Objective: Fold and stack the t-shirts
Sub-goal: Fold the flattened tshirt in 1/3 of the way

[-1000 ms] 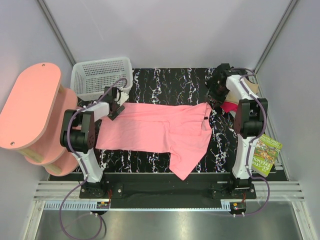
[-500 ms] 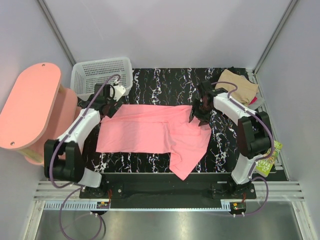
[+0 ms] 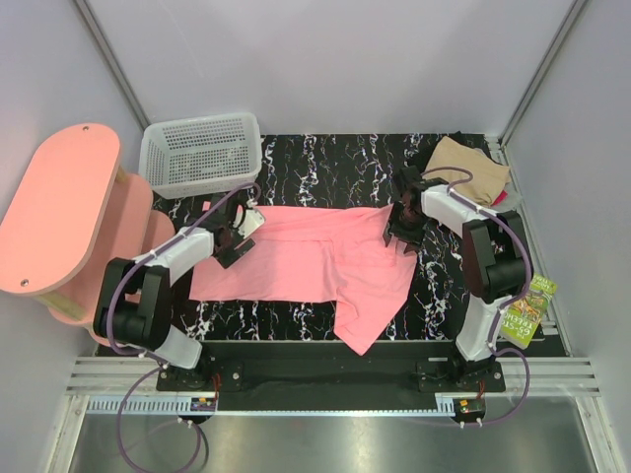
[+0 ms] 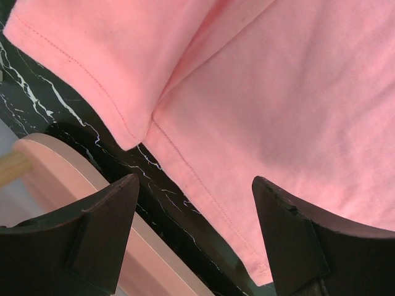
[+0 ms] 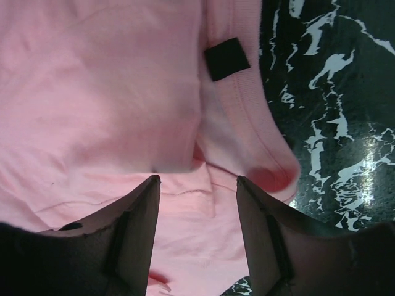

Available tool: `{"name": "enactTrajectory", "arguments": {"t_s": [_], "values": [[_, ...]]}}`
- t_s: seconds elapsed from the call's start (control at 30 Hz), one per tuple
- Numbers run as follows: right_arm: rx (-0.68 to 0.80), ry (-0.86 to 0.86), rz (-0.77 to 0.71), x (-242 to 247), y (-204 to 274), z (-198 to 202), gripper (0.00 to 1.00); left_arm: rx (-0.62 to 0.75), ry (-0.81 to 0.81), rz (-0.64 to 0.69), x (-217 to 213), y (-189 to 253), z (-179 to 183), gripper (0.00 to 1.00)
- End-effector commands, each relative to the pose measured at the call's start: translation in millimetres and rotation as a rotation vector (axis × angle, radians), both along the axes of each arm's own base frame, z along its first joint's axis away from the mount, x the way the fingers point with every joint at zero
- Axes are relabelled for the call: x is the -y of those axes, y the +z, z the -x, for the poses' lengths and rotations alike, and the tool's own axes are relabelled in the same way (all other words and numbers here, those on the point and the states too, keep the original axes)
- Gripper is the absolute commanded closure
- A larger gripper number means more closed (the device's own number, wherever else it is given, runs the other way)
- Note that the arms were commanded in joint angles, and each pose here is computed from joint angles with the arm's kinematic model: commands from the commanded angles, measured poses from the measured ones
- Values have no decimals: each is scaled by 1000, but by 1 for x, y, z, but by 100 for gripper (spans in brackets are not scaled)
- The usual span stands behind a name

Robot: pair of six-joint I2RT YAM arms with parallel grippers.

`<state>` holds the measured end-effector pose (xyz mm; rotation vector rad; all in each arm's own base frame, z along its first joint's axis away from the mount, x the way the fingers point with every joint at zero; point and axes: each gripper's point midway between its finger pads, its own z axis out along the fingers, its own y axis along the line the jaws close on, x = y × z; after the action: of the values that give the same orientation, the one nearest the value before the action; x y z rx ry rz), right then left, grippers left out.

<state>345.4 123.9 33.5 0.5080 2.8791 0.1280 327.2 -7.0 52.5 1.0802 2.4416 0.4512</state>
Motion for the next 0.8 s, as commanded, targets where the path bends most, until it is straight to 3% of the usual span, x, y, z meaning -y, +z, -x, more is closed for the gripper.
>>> {"name": "enactTrajectory", "arguments": {"t_s": [0.0,0.4,0.77], "values": [[0,-34,67,24,-7,8,41,52,-8,-48,-6,5,-14,20],[-85,-95,76,39,-34,31,42,15,-50,-156,-22,-22,-4,21],[-112,-181,111,82,-37,49,44,6,-46,-184,-39,-33,4,22]]}}
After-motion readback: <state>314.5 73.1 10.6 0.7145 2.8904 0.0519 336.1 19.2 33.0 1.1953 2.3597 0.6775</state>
